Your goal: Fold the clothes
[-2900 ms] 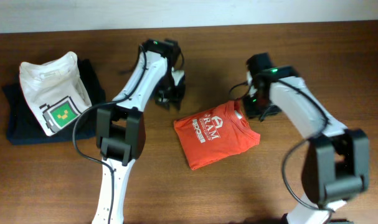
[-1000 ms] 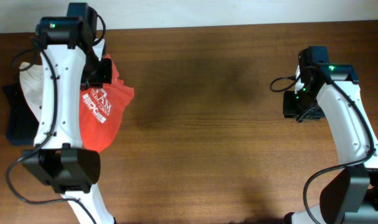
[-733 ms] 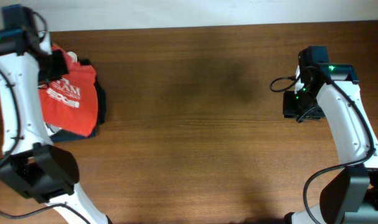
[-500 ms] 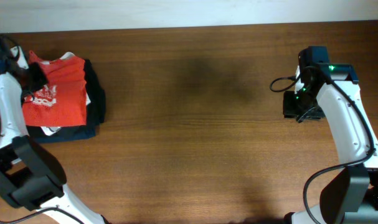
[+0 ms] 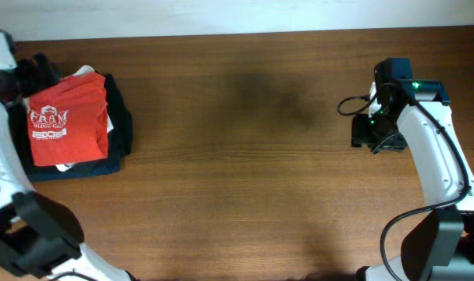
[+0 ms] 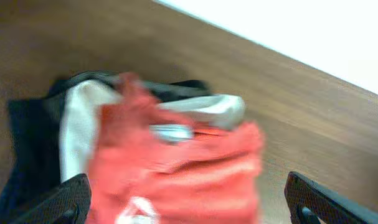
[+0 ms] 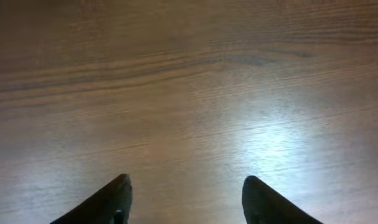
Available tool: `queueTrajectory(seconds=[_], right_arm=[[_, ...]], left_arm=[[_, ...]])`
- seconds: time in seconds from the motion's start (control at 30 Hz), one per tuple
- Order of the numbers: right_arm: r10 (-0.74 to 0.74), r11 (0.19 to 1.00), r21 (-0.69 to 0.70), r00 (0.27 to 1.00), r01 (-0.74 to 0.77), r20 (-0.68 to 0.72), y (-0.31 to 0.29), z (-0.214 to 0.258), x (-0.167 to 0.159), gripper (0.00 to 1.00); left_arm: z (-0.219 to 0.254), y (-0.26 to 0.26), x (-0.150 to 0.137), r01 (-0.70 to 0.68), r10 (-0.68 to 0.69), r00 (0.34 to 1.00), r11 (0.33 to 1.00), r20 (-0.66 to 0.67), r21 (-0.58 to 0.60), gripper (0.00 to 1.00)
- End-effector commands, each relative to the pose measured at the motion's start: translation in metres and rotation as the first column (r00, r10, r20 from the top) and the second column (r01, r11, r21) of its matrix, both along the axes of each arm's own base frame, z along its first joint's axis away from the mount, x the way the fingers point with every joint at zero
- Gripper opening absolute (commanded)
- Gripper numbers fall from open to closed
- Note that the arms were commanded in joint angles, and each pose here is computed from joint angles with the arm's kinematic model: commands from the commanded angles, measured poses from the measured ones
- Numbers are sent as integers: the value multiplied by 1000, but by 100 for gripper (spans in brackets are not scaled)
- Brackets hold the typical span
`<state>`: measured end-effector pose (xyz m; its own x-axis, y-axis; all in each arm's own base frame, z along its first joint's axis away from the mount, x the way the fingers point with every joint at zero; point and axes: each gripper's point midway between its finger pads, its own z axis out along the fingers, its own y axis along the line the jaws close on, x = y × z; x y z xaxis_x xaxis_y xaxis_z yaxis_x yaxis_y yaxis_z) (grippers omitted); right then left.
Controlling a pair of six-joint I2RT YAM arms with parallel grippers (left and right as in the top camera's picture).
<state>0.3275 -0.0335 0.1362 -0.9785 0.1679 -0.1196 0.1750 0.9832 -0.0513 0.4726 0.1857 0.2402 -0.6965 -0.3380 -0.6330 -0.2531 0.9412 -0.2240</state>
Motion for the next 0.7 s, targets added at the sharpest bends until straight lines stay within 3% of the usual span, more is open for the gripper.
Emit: queueTrajectory(seconds=[0.0, 0.07, 0.1, 0.27, 0.4, 0.5, 0.67], right_arm=[[16, 983, 183, 999, -25, 52, 30, 5, 10, 71], [91, 943, 310, 991, -118, 98, 55, 11, 15, 83], [100, 931, 341, 989, -131, 107, 61, 13, 16, 99], [96, 940, 327, 995, -97, 18, 57, 9, -4, 99], [88, 970, 225, 996, -87, 6, 40, 23, -23, 99], [88, 975, 190, 983, -119, 162, 39, 47, -23, 99], [83, 986, 97, 902, -136, 423, 34, 70, -50, 99]], left_arm=[[22, -62, 3, 137, -137, 991, 989, -9, 52, 99], [1, -105, -9, 202, -192, 970, 978, -148, 60, 99], [-8, -125, -21, 238, -222, 950, 970, -219, 48, 99], [-40, -189, -92, 362, -339, 789, 930, -512, -59, 99], [-52, -194, -134, 311, -317, 710, 942, -629, -124, 99], [-49, -194, -146, 312, -312, 744, 944, -590, -106, 99], [-32, -196, -175, 321, -300, 896, 947, -326, 9, 99]])
